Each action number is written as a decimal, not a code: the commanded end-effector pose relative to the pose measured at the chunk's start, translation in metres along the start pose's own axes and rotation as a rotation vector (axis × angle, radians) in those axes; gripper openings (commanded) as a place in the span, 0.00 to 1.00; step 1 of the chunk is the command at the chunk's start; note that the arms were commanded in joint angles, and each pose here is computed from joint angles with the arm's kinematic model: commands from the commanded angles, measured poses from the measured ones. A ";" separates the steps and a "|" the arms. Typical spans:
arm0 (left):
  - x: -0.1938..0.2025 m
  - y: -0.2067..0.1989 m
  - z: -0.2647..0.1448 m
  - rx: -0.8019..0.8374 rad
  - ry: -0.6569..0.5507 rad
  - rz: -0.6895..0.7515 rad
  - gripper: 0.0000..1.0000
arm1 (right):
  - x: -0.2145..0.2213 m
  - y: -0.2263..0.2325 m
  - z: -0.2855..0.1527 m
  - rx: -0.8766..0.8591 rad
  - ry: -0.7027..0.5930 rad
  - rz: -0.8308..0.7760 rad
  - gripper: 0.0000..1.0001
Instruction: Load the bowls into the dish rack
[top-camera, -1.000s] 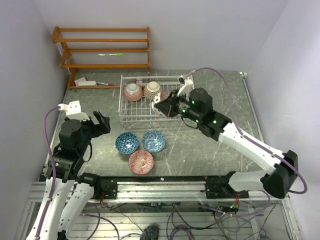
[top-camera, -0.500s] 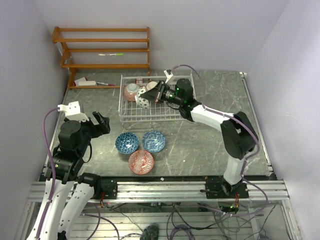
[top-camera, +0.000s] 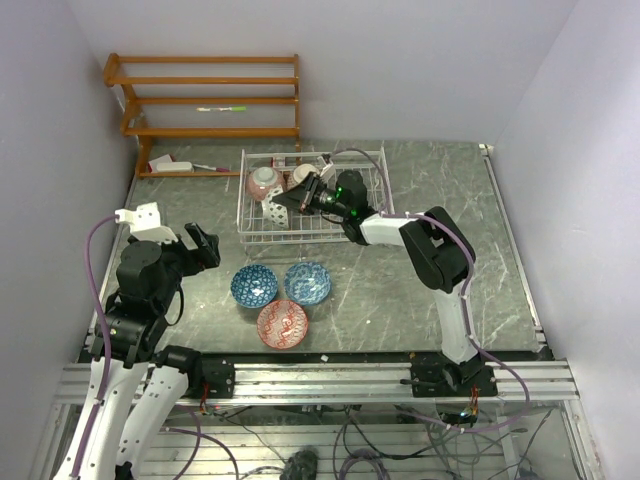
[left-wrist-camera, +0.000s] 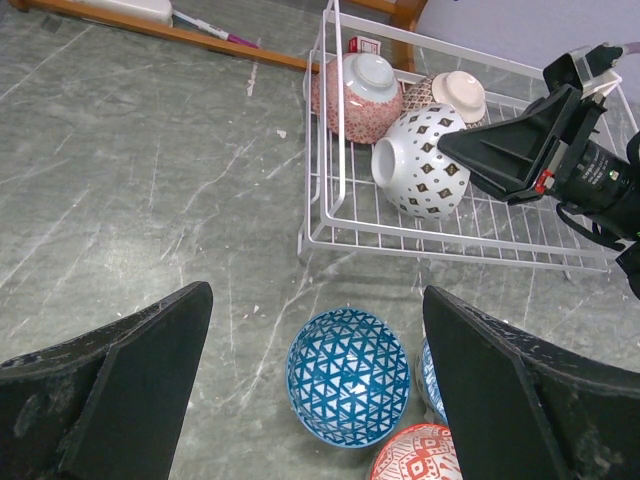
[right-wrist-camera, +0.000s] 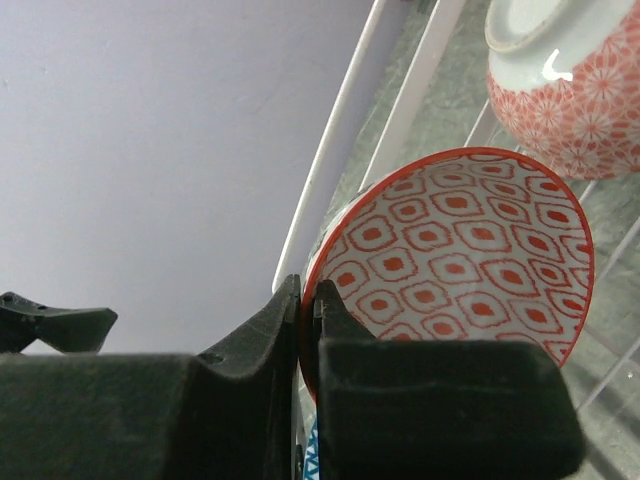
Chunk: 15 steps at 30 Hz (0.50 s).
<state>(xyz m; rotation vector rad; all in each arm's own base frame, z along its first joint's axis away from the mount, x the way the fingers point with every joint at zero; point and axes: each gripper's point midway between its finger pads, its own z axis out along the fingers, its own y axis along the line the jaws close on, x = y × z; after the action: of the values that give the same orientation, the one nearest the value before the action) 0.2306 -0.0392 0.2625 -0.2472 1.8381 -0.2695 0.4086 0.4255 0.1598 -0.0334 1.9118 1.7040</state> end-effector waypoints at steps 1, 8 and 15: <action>-0.003 0.004 -0.002 -0.018 -0.018 -0.010 0.97 | -0.016 0.017 0.003 -0.065 -0.049 -0.025 0.00; -0.003 0.004 -0.002 -0.017 -0.017 -0.010 0.98 | -0.016 -0.015 -0.003 0.017 -0.063 0.010 0.00; -0.002 0.004 0.000 -0.019 -0.011 -0.008 0.98 | -0.018 -0.045 -0.016 0.124 -0.082 0.027 0.12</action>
<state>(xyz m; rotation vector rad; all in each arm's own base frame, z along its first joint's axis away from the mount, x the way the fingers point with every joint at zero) 0.2302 -0.0389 0.2630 -0.2477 1.8357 -0.2694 0.4260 0.4124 0.1581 0.0369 1.8851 1.6750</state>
